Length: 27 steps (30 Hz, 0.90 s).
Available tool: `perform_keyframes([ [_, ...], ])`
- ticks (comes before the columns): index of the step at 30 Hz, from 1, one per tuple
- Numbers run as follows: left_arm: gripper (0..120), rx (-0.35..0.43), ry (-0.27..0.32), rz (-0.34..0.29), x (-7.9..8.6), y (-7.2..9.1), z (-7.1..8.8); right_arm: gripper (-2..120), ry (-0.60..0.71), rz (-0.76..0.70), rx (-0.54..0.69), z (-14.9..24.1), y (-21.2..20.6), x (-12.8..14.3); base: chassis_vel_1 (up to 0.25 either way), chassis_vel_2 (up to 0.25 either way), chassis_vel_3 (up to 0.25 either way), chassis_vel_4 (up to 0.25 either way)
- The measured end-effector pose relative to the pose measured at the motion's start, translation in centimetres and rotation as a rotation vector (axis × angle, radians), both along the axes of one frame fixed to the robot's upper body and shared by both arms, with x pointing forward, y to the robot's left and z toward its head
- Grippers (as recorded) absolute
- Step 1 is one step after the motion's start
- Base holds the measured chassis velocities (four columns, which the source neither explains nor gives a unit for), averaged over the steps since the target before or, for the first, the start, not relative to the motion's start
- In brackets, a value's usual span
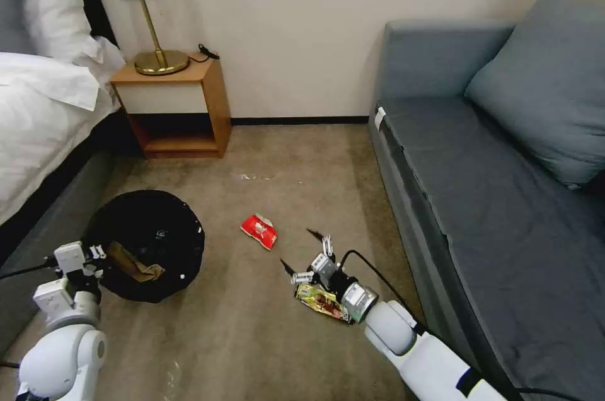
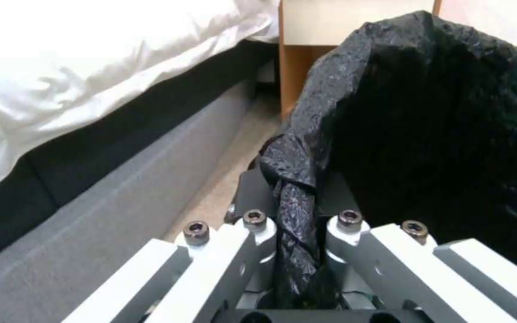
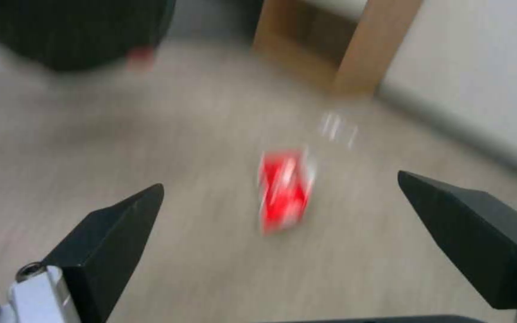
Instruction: Pick up the trash bin, then pick up the garbage on the floor and place it into the trash bin.
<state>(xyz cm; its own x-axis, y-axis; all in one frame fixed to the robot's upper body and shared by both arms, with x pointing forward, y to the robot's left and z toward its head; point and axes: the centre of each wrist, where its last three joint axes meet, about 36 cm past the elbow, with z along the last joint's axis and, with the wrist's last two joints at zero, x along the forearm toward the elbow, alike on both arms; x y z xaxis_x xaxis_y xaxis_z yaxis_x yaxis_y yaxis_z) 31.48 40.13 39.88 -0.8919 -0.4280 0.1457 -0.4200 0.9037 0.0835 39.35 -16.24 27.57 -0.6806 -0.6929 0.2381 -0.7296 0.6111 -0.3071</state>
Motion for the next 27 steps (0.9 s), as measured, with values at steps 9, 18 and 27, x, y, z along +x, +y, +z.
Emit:
perform_keyframes([
  [9, 5, 0.002, 0.0, 0.0, 0.0, 0.0, 0.0, 100, 0.415, 0.034, -0.245, 1.6, -0.6, -0.2, 0.0, 0.0, 0.0, 0.0],
  [18, 5, 0.014, -0.001, -0.006, -0.2, -0.2, 0.4, 100, 0.542, -0.028, -0.465, -2.5, -0.7, -0.1, 0.0, 0.0, 0.0, 0.0],
  [27, 5, 0.015, -0.003, -0.01, -0.3, -0.4, 0.8, 96, 0.486, -0.072, -0.554, -5.7, -2.3, 0.7, 0.0, 0.0, 0.0, 0.0],
])
